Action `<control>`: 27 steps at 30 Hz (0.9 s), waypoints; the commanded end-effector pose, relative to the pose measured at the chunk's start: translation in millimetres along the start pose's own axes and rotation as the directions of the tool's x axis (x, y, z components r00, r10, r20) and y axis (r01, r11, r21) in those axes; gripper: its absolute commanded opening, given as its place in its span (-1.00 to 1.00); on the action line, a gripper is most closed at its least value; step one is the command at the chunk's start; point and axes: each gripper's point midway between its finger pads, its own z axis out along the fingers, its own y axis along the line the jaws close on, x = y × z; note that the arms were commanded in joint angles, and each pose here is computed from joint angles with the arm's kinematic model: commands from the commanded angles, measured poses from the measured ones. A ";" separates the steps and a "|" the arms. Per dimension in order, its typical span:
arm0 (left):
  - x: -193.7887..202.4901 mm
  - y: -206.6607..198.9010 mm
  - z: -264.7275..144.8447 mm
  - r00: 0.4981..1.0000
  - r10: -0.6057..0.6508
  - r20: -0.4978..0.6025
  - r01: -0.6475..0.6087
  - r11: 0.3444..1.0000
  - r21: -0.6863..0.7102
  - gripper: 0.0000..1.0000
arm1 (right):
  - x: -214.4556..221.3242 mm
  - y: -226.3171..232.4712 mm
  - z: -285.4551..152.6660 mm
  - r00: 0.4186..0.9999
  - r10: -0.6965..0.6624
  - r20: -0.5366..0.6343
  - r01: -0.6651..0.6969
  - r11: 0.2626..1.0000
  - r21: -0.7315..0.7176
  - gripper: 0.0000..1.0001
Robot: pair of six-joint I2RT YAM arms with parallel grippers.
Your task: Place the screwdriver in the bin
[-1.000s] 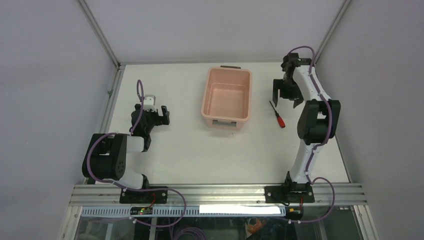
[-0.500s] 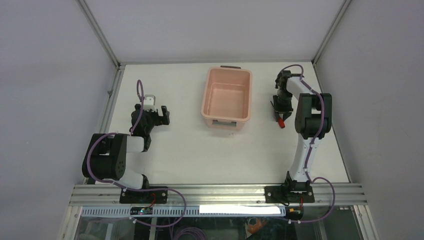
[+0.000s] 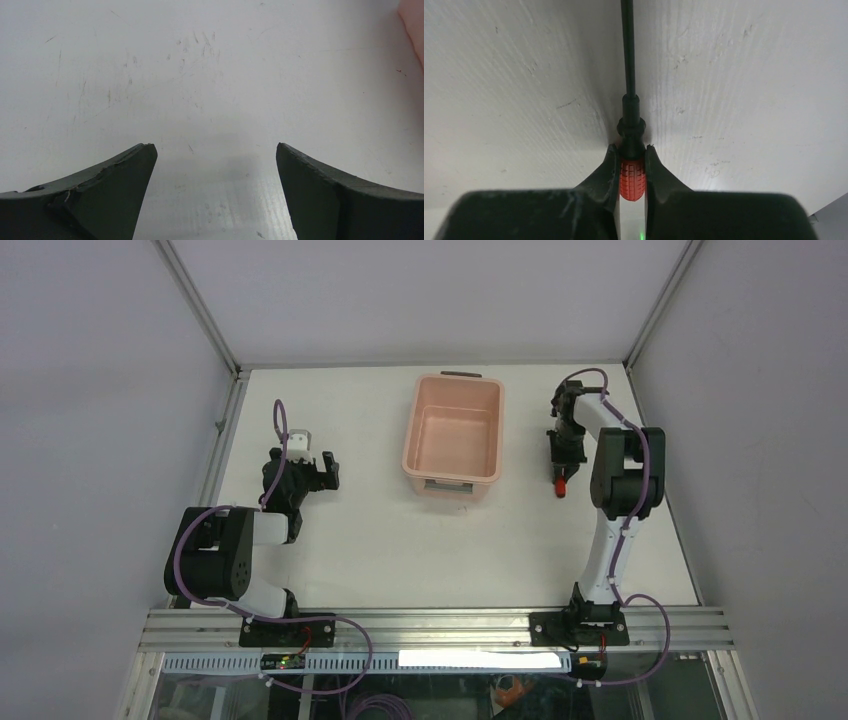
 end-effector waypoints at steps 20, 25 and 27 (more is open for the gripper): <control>-17.2 3.4 3.5 0.998 -0.010 0.054 0.011 1.000 -0.004 0.98 | 9.4 137.6 -272.1 0.918 0.235 0.320 -0.101 0.918 -0.383 -1.00; -17.2 3.2 3.6 0.998 -0.009 0.054 0.009 1.000 -0.004 0.98 | -4.9 217.9 -268.2 0.889 0.177 0.422 0.016 0.909 -0.416 -1.00; -17.5 3.3 3.5 0.998 -0.009 0.055 0.010 1.000 -0.005 0.98 | -13.3 236.0 -247.6 0.887 0.155 0.436 0.030 0.922 -0.387 -1.00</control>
